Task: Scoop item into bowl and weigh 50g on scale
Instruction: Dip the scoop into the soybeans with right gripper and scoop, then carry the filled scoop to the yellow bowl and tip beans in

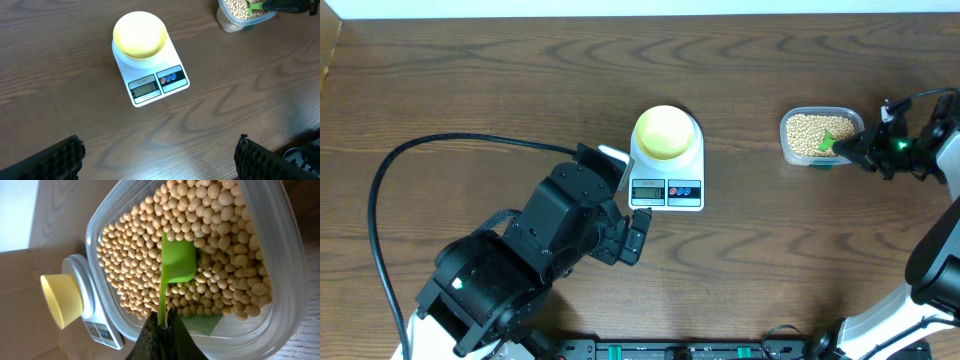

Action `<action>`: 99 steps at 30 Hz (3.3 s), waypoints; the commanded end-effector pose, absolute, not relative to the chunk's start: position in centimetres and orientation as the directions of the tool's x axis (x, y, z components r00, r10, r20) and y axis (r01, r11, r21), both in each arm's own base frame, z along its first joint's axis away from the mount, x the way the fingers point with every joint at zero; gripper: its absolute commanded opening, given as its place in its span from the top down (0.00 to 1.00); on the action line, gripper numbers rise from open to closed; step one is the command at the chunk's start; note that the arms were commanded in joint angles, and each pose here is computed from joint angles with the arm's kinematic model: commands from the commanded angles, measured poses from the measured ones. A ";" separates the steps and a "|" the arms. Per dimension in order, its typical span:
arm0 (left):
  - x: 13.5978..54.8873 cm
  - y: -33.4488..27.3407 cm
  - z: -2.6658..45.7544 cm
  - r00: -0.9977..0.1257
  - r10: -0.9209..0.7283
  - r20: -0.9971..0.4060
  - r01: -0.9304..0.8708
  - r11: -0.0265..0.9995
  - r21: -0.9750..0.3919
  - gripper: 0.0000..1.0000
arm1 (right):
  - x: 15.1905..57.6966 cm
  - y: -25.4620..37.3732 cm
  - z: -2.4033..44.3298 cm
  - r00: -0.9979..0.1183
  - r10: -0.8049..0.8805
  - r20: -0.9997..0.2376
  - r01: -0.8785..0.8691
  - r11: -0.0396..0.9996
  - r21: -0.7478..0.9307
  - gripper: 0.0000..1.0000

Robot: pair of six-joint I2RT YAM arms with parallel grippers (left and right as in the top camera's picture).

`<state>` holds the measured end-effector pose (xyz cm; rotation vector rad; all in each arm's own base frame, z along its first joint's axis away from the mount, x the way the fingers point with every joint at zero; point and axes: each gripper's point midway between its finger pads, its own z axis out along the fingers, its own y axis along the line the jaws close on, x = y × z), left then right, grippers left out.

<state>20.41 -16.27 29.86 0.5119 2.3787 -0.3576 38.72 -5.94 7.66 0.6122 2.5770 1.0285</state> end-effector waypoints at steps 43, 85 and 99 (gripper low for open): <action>20.3 -16.2 30.6 -0.683 0.268 -0.680 0.459 0.881 -0.113 0.02 | 38.8 0.1 17.4 -0.894 0.435 -0.106 -0.055 0.128 0.990 0.99; 20.3 -16.2 30.6 -0.683 0.268 -0.680 0.459 0.881 -0.113 0.02 | 39.9 23.9 12.8 -0.971 0.035 -0.235 -0.192 0.467 0.863 0.99; 20.3 -16.2 30.6 -0.683 0.268 -0.680 0.459 0.881 -0.114 0.02 | 40.4 22.8 12.3 -0.955 -0.030 -0.296 -0.247 0.636 0.732 0.99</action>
